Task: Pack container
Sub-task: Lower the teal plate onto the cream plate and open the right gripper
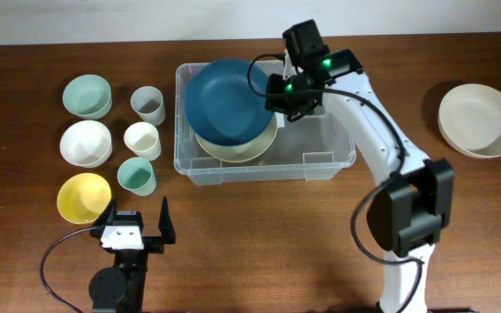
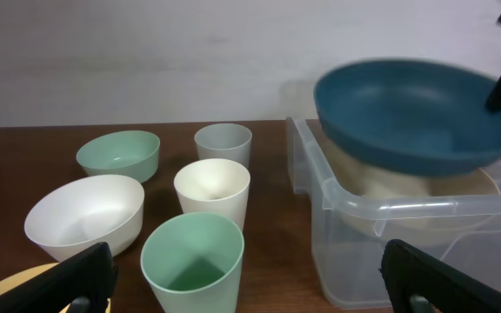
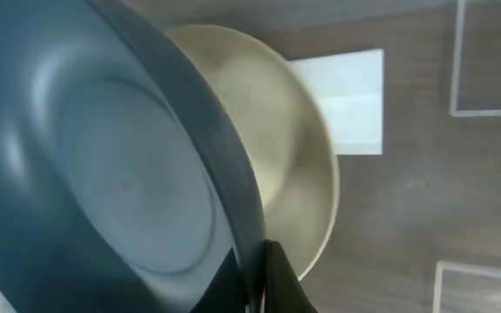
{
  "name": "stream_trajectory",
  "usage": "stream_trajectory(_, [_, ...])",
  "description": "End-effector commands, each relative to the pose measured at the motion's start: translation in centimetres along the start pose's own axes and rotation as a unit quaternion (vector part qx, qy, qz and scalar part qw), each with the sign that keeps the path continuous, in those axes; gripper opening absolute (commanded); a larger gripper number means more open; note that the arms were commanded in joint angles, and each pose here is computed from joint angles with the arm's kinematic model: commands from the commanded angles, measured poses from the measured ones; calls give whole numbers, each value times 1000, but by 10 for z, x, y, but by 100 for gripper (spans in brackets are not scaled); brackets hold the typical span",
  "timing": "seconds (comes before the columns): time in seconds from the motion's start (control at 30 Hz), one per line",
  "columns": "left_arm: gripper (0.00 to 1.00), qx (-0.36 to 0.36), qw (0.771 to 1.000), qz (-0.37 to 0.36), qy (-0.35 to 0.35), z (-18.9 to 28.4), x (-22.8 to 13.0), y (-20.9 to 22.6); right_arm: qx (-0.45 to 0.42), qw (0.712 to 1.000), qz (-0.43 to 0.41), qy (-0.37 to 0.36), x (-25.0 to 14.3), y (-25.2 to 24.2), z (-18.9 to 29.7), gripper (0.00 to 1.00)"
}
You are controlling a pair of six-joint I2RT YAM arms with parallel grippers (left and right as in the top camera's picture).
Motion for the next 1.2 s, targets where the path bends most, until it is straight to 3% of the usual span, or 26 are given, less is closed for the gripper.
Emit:
stream_trajectory(0.0, [100,8,1000,5,0,0,-2,1,-7,1000,1,-2,5,-5,-10,4])
stream_trajectory(0.7, [100,8,1000,5,0,0,-2,1,-17,1000,-4,13,6,-14,-38,4])
stream_trajectory(0.9, [100,8,1000,5,0,0,-2,1,-17,1000,-4,14,6,-14,-38,9])
stream_trajectory(1.0, [100,8,1000,5,0,0,-2,1,-17,1000,-4,14,6,-14,-38,15])
stream_trajectory(1.17, [100,8,1000,5,0,0,-2,1,-16,1000,-4,13,6,-14,-38,38])
Point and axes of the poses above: each gripper's point midway between its finger pads, its own z axis back along the fingers, its own y axis along the line the jaws close on, x = y × z, the point moved 10 cm from there along z, back along the fingers, and after that the axes turned 5 degrees about -z, right-handed, at the moved point
